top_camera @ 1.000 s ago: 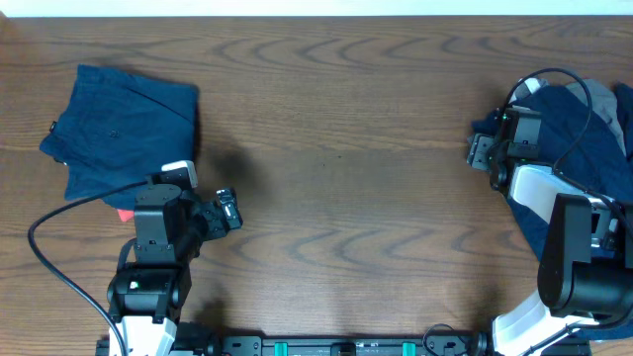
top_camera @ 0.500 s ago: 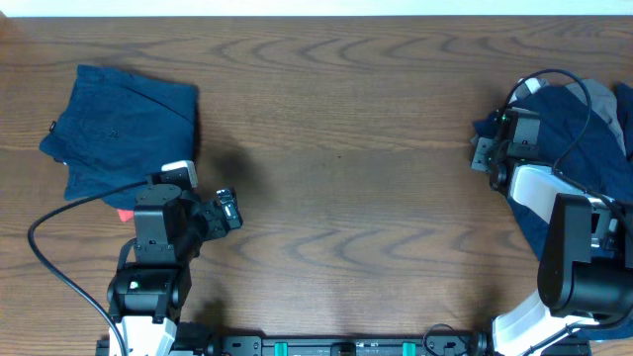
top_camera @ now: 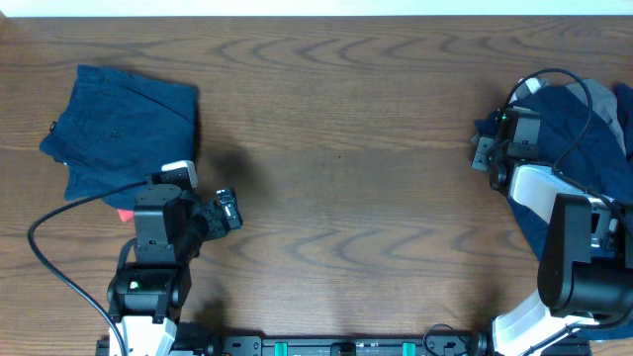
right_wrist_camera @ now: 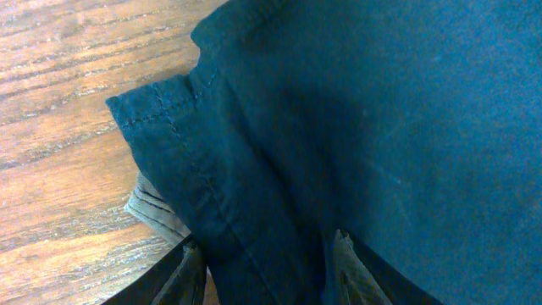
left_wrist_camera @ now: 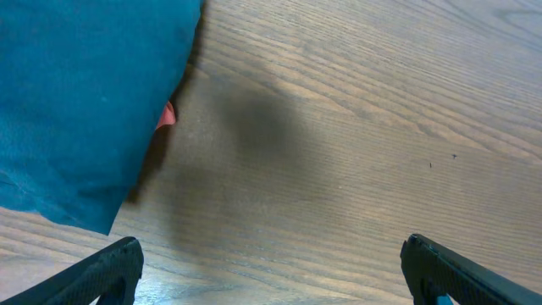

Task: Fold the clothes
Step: 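Reach the right gripper into the clothes pile and grasp navy shorts, then drag the navy shorts leftward toward table center with the right gripper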

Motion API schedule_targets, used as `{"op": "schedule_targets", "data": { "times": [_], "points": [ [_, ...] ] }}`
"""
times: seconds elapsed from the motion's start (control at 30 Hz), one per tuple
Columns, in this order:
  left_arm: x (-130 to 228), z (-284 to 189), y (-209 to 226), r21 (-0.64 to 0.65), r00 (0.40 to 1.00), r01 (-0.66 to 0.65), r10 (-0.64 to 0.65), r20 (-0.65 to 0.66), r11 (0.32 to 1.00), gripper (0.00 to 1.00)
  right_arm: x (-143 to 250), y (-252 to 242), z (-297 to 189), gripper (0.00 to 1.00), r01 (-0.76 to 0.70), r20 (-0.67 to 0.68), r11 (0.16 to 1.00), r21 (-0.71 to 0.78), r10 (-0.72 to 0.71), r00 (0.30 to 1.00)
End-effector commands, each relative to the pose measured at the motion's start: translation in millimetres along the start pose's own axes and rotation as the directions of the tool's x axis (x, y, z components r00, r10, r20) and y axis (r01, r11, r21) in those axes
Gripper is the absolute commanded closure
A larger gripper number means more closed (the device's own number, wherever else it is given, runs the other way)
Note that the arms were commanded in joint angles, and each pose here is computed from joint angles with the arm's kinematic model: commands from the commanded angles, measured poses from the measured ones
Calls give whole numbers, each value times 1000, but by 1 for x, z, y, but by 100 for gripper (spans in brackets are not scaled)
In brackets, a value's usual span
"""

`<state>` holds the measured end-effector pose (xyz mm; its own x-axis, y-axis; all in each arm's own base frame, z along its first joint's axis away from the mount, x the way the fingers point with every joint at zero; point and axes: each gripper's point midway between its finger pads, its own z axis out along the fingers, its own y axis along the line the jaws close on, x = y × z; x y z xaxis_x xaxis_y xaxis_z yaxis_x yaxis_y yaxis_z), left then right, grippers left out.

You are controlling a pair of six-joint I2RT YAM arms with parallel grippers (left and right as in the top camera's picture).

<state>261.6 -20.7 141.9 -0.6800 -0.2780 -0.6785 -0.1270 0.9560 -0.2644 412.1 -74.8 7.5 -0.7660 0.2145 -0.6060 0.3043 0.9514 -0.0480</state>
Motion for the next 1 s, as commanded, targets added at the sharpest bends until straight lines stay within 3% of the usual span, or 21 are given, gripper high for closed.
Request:
{"op": "schedule_targets", "data": {
  "times": [0.0, 0.4, 0.47, 0.57, 0.63, 0.8, 0.97],
  "points": [
    [-9, -4, -2, 6, 1000, 7, -7, 20, 1000, 2, -19, -5, -9, 53, -22, 55, 1000, 17, 21, 998],
    [-9, -4, -2, 6, 1000, 7, -7, 20, 1000, 2, -20, -6, -13, 55, -21, 54, 1000, 18, 20, 998],
    [-9, -4, -2, 6, 1000, 7, -7, 20, 1000, 2, -18, -6, -13, 64, -20, 46, 1000, 19, 19, 999],
    [-9, -4, -2, 6, 1000, 7, -7, 20, 1000, 2, -12, -7, -13, 91, -16, 21, 1000, 22, 15, 1000],
    [-9, -4, -2, 6, 1000, 7, -7, 20, 1000, 2, -10, -7, -13, 99, -14, 14, 1000, 23, 14, 1000],
    [-9, -4, -2, 6, 1000, 7, -7, 20, 1000, 2, -13, -7, -19, 99, -16, 18, 1000, 19, 16, 1000],
    [-9, -4, -2, 6, 1000, 7, -7, 20, 1000, 2, -80, -15, -79, 99, -61, 192, 998, -19, 63, 979]
  ]
}}
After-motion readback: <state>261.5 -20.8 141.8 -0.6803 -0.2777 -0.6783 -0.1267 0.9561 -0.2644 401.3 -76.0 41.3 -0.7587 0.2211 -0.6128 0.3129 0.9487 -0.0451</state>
